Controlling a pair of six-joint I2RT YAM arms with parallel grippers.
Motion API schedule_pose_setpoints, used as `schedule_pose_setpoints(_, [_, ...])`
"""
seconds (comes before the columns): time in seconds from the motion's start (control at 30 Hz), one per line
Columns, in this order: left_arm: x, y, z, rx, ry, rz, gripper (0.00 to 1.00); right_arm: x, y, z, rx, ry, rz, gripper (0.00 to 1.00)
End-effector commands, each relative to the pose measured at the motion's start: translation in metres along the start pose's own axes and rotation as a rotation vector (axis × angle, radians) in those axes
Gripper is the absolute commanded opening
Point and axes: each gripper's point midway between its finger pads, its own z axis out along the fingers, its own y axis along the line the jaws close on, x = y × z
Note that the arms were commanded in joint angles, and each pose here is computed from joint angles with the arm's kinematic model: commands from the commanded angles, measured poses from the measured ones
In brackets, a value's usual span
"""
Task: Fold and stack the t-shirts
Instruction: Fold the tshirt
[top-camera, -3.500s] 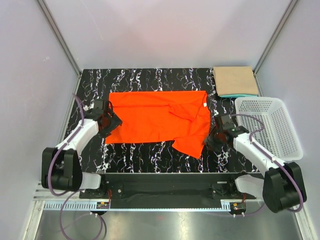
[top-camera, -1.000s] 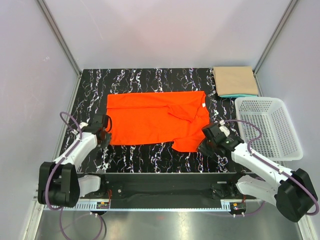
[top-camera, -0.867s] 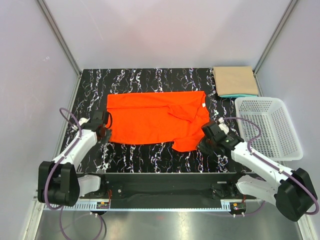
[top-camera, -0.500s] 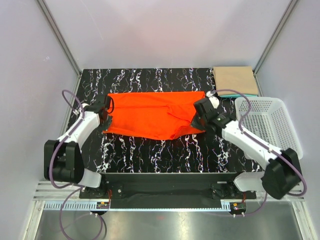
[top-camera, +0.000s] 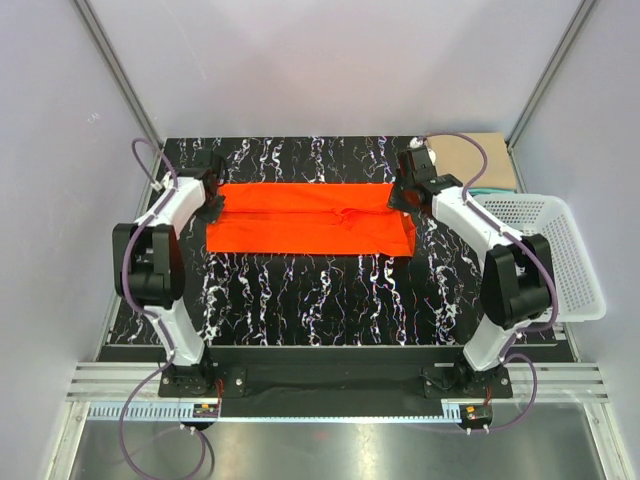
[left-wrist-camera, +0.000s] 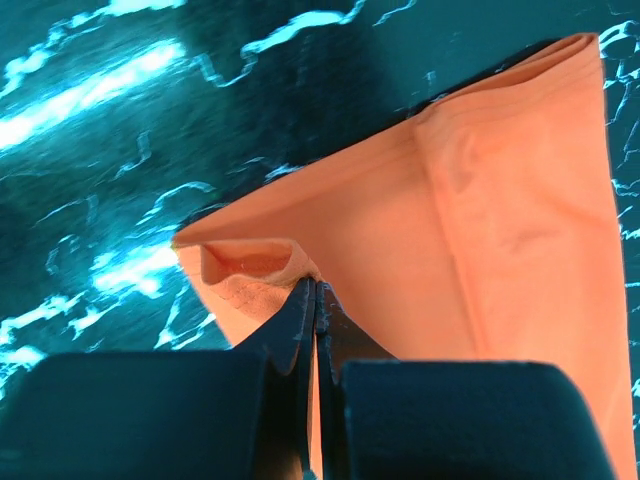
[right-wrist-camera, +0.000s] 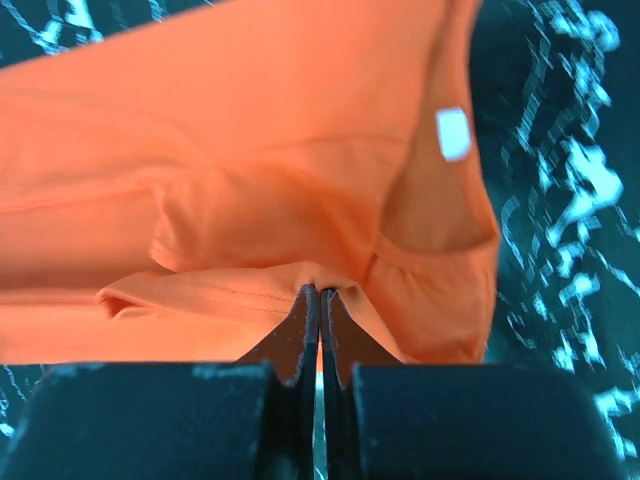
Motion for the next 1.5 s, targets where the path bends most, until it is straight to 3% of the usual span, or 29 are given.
schedule_pose_setpoints(0.0, [-0.015,-0.027,0.001,0.029,-0.022,0.027,0.00,-0.034,0.031,0.000,-0.121,-0.064,-0.064,0.00])
schedule_pose_setpoints(0.37, [-0.026,-0.028,0.030,-0.087,-0.067,0.049,0.00,-0.050,0.045,0.025,-0.140,-0.062,-0.128,0.00])
schedule_pose_setpoints(0.87, [-0.038,-0.059,0.048,-0.045,-0.095,0.083,0.00,-0.080,0.049,0.040,-0.168,-0.095,-0.144,0.00])
schedule_pose_setpoints(1.1, [-0.039,-0.068,0.062,-0.055,-0.100,0.084,0.00,-0.086,0.044,0.068,-0.149,-0.086,-0.151,0.01])
schedule_pose_setpoints(1.13, [-0.039,-0.071,0.065,-0.051,-0.103,0.088,0.04,-0.086,0.044,0.071,-0.146,-0.081,-0.146,0.04])
schedule_pose_setpoints(1.2, [-0.041,-0.072,0.067,-0.055,-0.113,0.086,0.22,-0.082,0.047,0.079,-0.172,-0.061,-0.142,0.04])
schedule_pose_setpoints(1.23, [-0.042,-0.070,0.069,-0.066,-0.115,0.083,0.42,-0.082,0.047,0.082,-0.174,-0.056,-0.137,0.03])
schedule_pose_setpoints(1.3, [-0.045,-0.068,0.068,-0.078,-0.125,0.082,0.48,-0.080,0.050,0.089,-0.185,-0.046,-0.133,0.03])
schedule_pose_setpoints(1.47, [-0.065,-0.067,0.046,-0.069,-0.200,0.058,0.51,-0.082,0.057,0.098,-0.214,-0.049,-0.131,0.03])
